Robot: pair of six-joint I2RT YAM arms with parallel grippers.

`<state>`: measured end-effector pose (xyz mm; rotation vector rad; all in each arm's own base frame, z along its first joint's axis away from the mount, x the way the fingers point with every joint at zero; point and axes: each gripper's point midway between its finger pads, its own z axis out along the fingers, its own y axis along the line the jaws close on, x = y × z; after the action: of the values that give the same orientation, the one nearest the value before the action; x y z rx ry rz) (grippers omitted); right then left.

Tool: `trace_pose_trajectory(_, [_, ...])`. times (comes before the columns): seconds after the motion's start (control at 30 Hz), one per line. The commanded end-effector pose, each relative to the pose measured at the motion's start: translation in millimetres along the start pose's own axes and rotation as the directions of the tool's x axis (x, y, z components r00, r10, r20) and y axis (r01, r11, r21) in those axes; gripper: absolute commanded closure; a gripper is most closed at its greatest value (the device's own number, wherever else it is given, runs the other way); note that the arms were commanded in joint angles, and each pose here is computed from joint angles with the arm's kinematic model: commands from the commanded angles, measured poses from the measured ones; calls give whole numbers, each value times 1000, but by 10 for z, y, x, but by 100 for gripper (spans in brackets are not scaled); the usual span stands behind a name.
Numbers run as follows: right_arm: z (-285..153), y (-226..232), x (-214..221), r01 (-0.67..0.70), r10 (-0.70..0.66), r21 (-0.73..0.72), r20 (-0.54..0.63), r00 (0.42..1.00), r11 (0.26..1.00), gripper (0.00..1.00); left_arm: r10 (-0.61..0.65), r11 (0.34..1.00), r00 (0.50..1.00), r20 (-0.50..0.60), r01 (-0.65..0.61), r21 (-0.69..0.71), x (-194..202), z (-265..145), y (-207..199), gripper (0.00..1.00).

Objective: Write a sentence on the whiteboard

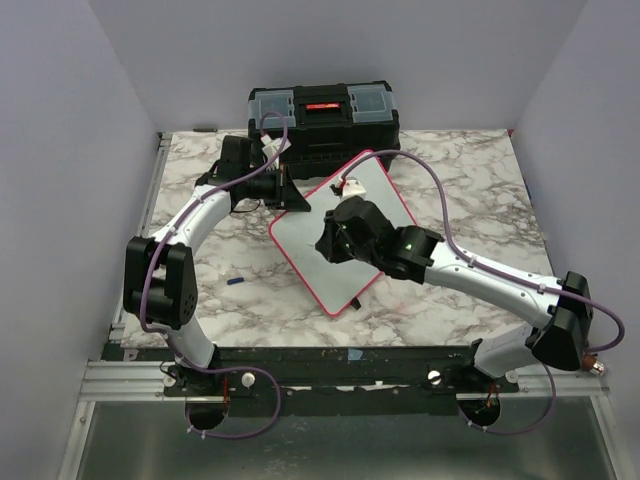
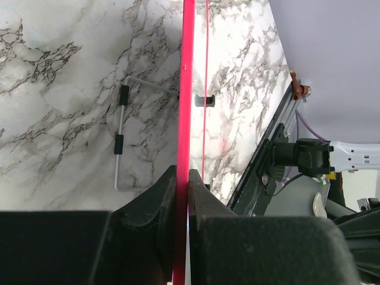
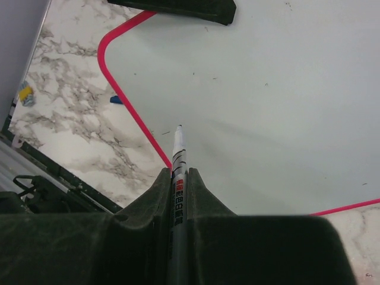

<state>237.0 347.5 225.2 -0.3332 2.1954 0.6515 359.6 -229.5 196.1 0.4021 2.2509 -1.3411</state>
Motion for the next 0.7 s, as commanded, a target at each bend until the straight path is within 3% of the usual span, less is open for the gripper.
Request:
trace_pose_trajectory(0.0, [46,-75,-30,10,-11,108,10,1000,994,99,94,995,994,62,-92,-39,-125,-77,-82,100])
trace_pose_trajectory(0.67, [79,118,-49,58,-59,60,10,998,996,99,109,993,992,60,-106,-50,-164,-80,-73,100])
